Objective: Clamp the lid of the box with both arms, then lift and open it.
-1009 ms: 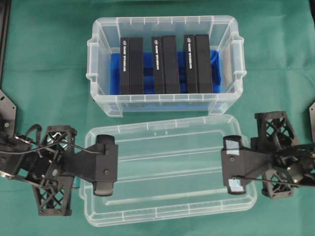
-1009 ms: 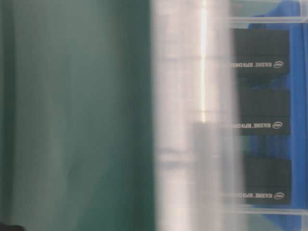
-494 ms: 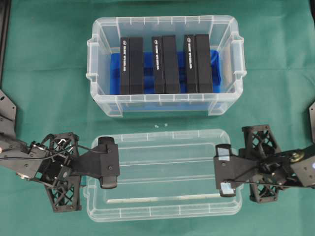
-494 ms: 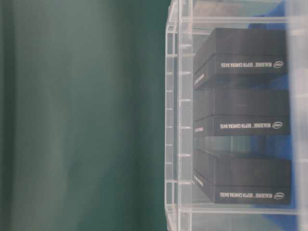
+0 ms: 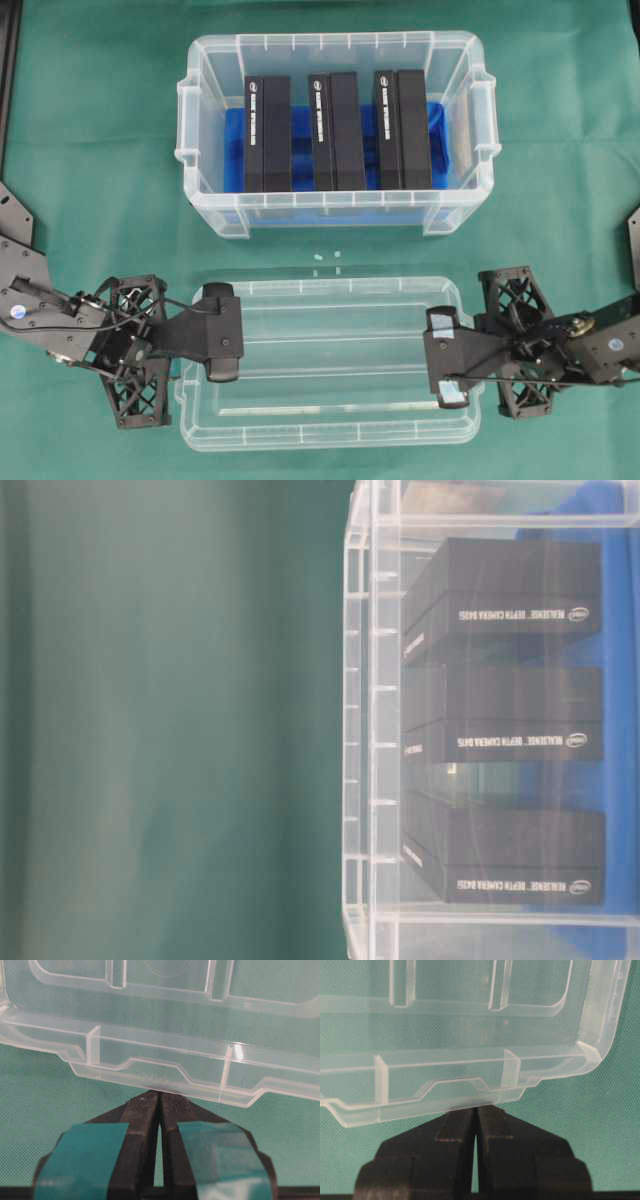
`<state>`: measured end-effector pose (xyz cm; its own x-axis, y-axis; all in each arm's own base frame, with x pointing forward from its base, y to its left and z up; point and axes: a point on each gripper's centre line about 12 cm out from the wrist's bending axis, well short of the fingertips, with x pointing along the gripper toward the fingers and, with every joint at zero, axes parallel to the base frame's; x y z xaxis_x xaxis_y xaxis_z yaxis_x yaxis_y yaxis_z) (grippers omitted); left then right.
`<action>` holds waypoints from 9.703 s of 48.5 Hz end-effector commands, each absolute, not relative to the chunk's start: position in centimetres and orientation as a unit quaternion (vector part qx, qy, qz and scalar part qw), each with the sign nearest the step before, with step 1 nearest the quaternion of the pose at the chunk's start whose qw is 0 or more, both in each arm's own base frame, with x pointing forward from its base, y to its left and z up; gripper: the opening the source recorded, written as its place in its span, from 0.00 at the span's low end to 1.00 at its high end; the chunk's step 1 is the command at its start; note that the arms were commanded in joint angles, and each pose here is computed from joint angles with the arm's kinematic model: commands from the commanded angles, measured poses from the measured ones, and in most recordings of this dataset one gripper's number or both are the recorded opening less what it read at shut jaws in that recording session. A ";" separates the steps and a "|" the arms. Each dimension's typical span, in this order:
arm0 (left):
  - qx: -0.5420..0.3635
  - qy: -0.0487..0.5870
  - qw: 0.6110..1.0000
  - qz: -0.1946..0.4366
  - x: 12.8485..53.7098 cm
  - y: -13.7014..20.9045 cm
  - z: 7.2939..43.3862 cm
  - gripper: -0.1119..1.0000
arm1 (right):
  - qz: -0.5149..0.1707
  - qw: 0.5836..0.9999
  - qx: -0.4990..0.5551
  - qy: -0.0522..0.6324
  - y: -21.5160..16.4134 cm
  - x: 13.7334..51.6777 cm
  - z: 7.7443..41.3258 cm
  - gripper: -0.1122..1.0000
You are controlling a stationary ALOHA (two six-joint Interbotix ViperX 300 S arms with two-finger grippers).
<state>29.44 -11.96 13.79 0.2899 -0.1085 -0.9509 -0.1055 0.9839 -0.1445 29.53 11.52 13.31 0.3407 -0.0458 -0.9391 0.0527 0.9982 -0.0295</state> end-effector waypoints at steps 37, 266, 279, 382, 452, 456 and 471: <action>-0.096 0.568 0.817 -0.020 27.8 -12.1 15.1 0.11 | -0.032 0.832 0.040 0.552 11.4 27.4 15.1 0.11; 0.010 0.155 0.986 0.057 23.0 2.7 36.2 0.11 | -0.248 0.951 -0.019 0.181 -5.2 20.7 35.3 0.11; 0.011 0.143 0.988 0.057 21.4 2.5 34.8 0.11 | -0.233 0.955 -0.018 0.181 -4.9 20.1 34.0 0.11; 0.008 0.144 0.989 0.041 20.7 1.7 32.2 0.11 | -0.182 0.967 -0.013 0.179 -3.6 19.4 31.3 0.11; 0.007 0.145 0.989 0.040 20.7 1.7 32.1 0.11 | -0.181 0.966 -0.012 0.183 -3.6 19.5 31.1 0.11; 0.007 0.145 0.989 0.040 20.7 1.7 32.1 0.11 | -0.181 0.966 -0.012 0.183 -3.6 19.5 31.1 0.11; 0.007 0.145 0.989 0.040 20.7 1.7 32.1 0.11 | -0.178 0.967 -0.004 0.184 -3.5 19.5 31.0 0.11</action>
